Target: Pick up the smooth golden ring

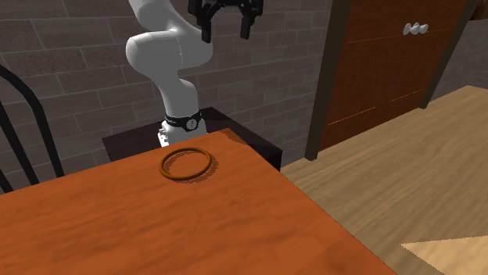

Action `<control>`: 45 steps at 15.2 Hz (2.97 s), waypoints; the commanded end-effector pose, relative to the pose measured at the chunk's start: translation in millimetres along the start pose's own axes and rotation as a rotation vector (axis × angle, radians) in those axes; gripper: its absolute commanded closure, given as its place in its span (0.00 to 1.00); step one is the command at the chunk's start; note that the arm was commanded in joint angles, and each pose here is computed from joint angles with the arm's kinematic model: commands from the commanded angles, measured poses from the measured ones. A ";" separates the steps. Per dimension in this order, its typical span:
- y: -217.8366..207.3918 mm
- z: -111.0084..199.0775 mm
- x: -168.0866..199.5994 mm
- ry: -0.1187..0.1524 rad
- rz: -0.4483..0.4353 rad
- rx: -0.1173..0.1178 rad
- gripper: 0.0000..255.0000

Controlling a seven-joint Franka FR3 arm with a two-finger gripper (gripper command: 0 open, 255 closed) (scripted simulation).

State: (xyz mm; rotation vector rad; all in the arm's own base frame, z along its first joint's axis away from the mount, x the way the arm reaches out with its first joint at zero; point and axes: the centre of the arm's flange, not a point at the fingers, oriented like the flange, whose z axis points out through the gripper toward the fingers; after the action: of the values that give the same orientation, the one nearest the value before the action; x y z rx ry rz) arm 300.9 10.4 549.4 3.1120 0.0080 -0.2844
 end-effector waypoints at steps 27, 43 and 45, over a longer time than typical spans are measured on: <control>168.0 251.8 9.7 0.183 -0.449 -0.023 0.00; 167.8 265.1 12.1 0.183 -0.449 -0.023 1.00; 167.9 254.7 10.3 0.183 -0.449 -0.023 1.00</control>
State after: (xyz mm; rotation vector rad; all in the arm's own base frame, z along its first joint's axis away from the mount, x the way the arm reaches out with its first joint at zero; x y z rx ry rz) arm 265.8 -162.5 295.8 3.0624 0.7099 0.0018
